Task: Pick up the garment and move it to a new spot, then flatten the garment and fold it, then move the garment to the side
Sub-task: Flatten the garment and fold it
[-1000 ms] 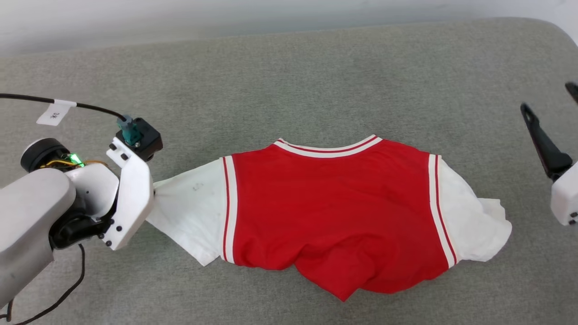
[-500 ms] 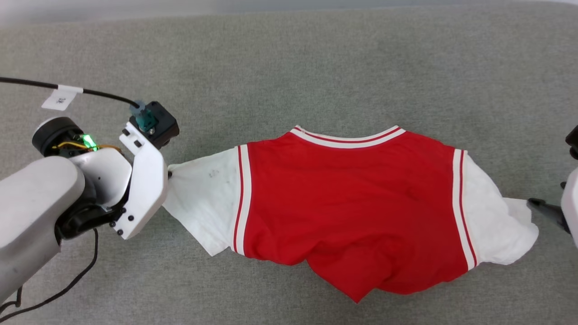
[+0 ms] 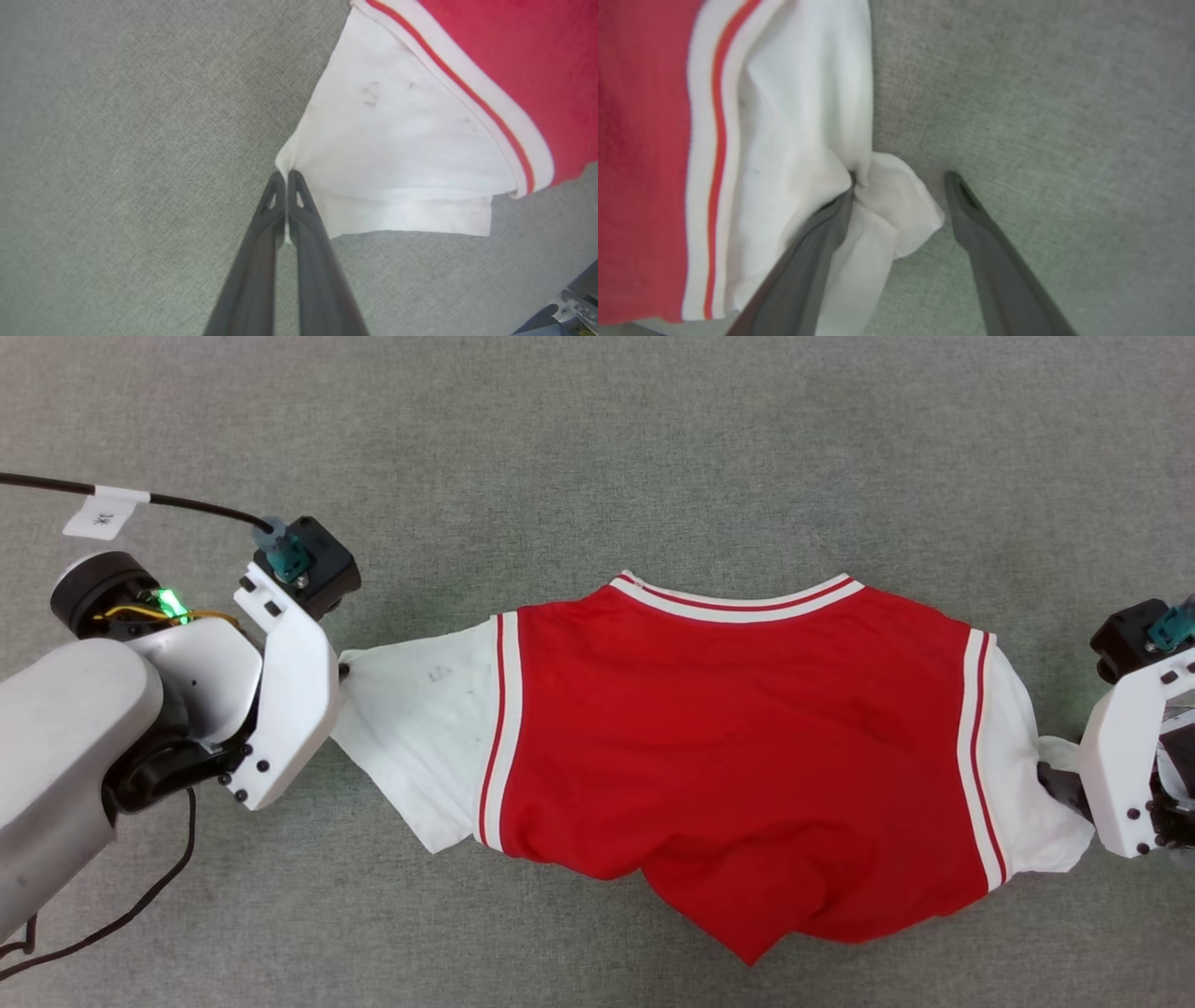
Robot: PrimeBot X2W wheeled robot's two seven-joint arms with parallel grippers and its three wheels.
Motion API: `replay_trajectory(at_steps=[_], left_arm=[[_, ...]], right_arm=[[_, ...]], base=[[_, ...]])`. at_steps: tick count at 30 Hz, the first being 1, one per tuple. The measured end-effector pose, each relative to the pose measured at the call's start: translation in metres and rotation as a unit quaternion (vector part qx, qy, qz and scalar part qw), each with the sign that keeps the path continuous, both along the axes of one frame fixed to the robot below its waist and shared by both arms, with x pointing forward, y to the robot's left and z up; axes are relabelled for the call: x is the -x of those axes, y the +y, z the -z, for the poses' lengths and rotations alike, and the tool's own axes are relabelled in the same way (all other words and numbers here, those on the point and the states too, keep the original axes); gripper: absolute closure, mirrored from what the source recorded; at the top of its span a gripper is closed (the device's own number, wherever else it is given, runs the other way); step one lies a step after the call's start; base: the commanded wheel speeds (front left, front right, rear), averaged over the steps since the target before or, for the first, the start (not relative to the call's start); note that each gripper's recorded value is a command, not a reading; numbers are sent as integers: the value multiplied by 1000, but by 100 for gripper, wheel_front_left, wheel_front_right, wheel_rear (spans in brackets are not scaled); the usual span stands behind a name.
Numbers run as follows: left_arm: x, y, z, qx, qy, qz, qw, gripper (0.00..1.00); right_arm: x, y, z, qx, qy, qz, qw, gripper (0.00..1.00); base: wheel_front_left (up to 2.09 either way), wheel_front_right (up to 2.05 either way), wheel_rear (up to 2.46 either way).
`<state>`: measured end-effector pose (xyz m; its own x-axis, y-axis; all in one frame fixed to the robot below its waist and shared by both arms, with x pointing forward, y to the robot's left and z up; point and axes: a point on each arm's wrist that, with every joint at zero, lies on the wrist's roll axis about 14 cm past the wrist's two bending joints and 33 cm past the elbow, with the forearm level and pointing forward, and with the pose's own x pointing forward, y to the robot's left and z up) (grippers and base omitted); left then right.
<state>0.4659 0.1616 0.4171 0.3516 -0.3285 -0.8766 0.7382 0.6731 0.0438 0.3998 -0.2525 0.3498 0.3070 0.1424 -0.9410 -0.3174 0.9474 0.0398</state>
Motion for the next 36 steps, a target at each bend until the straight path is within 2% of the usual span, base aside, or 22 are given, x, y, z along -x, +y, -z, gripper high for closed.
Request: replay_trajectory(at_steps=[1, 5, 9, 15, 22, 25, 31, 36], left_arm=[[0, 0, 0, 0, -1, -1, 1000, 100], [1, -4, -6, 14, -12, -5, 1000, 100], [-1, -13, -28, 43, -52, -3, 998, 100], [-11, -23, -87, 89, -157, -2, 984, 100], [-20, -29, -168, 134, -287, -7, 949, 100], [-25, -31, -199, 147, -334, -8, 931, 100], [-40, -39, -240, 167, -395, -7, 903, 100], [-69, -43, -268, 174, -439, -11, 881, 100]], right_arm=[[-1, 0, 0, -1, -6, -1, 1000, 100], [-13, 5, -12, -13, -60, -9, 998, 100], [-31, 1, -45, -16, -150, -20, 988, 100], [-52, -16, -122, -10, -293, -32, 955, 100], [-64, -17, -209, -2, -427, -50, 903, 100], [-68, -11, -240, -1, -469, -60, 881, 100], [-84, 9, -288, 5, -524, -79, 848, 100], [-111, 19, -319, 22, -555, -86, 827, 100]], base=[[0, 0, 0], [0, 0, 0], [0, 0, 0], [0, 0, 0], [0, 0, 0], [0, 0, 0], [0, 0, 0], [0, 0, 0]])
